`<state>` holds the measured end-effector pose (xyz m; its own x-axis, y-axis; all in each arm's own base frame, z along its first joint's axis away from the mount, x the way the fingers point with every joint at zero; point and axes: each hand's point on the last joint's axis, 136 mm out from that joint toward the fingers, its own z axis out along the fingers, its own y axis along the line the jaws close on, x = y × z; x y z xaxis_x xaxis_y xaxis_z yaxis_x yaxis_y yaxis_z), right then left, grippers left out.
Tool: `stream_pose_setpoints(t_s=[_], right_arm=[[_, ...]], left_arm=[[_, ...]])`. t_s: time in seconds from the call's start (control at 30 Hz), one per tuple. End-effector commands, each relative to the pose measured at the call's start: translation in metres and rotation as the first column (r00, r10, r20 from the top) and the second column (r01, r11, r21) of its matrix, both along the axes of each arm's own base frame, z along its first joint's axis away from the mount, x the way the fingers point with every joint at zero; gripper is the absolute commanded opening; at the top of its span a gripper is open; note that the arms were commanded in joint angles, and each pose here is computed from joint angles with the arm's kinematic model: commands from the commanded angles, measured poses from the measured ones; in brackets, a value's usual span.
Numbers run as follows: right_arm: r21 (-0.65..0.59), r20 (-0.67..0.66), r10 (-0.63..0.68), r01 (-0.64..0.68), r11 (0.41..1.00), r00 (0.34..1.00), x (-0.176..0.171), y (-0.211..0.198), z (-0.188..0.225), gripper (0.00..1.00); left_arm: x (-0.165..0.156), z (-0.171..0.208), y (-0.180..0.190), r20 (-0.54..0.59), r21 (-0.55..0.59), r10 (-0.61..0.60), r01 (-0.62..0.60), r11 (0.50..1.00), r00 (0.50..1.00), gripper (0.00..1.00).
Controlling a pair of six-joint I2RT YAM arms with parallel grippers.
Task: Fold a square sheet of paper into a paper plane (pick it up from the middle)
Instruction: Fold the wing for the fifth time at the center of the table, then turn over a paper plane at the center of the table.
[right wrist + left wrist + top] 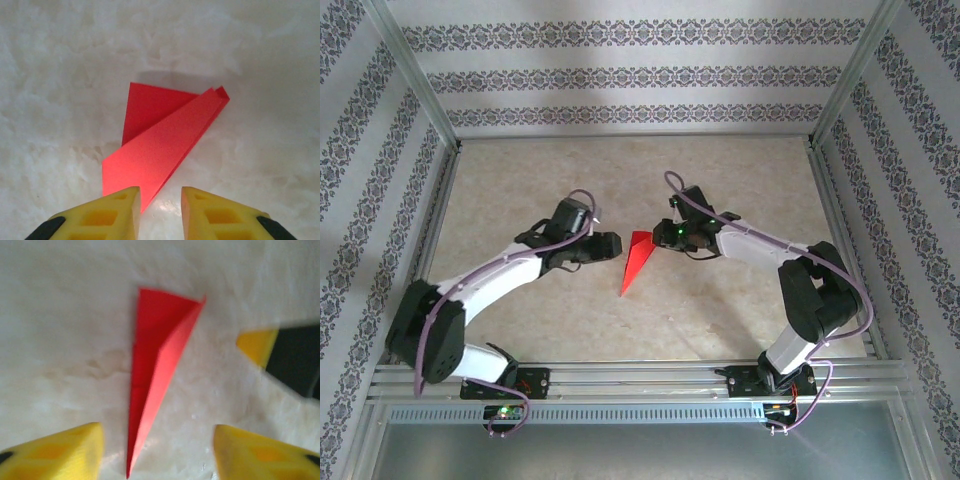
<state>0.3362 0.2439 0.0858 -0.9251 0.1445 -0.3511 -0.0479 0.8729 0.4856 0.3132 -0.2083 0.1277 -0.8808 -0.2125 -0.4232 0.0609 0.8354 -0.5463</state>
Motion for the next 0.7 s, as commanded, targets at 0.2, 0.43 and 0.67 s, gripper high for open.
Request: stream_pose_setpoints(t_s=[0.2, 0.43, 0.67], right_arm=[[-0.373, 0.008, -0.039, 0.039, 0.927, 0.999, -0.014, 0.018, -0.013, 0.49], [-0.501, 0.032, -0.084, 0.089, 0.861, 0.996, -0.005, 0.032, -0.019, 0.55], [-0.554, -0.022, -0.108, 0.078, 0.829, 0.994, -0.001, 0.041, -0.03, 0.52]], left_arm=[[-0.006, -0.025, 0.104, 0.072, 0.257, 0.25, -0.26, 0.931, 0.966, 0.94], [-0.007, -0.033, 0.127, 0.054, 0.161, 0.33, -0.334, 0.929, 0.942, 1.0], [-0.011, -0.04, 0.129, 0.038, 0.142, 0.317, -0.319, 0.937, 0.948, 1.0]])
